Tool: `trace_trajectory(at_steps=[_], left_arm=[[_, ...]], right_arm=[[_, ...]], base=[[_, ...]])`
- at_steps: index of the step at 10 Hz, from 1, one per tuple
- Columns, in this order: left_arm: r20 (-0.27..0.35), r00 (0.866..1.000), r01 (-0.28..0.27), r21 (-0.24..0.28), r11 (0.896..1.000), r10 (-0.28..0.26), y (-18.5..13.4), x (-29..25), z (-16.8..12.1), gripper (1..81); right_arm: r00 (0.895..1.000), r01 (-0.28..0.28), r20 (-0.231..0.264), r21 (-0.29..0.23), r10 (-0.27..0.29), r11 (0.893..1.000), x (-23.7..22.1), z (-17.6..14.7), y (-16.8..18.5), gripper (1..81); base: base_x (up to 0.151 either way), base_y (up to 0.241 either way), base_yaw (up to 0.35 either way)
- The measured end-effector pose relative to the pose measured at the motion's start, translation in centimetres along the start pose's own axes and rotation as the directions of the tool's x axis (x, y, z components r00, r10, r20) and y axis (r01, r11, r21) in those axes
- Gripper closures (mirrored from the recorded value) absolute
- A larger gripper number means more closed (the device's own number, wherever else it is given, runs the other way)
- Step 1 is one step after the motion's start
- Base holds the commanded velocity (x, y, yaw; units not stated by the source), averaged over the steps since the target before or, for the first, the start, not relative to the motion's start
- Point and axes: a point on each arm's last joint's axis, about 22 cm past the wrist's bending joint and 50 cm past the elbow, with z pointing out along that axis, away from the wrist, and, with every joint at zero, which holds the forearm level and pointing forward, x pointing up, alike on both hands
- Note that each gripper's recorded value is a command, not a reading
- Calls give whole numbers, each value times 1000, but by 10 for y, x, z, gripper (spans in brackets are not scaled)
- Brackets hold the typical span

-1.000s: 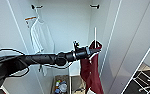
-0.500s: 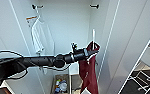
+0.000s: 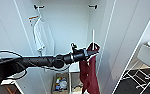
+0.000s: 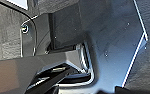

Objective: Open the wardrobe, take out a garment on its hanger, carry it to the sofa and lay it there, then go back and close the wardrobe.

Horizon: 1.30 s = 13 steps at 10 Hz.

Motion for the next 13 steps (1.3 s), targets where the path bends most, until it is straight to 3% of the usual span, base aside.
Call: trace_trajectory(at_steps=[5,9,13], left_arm=[[-2,999,34,-3,999,-34,-6,-16,-7,811],[-5,1000,27,-7,1000,-27,3,-17,-18,811],[1,1000,24,-19,1000,-24,11,-20,-19,811]], right_arm=[[1000,-3,8,-1,3,1000,-7,0,1,10],[1000,-1,3,0,1,1000,-4,0,1,10],[1000,0,4,-1,0,1000,-5,0,1,10]], base=[[-98,0,0],[-75,0,0],[0,0,0]])
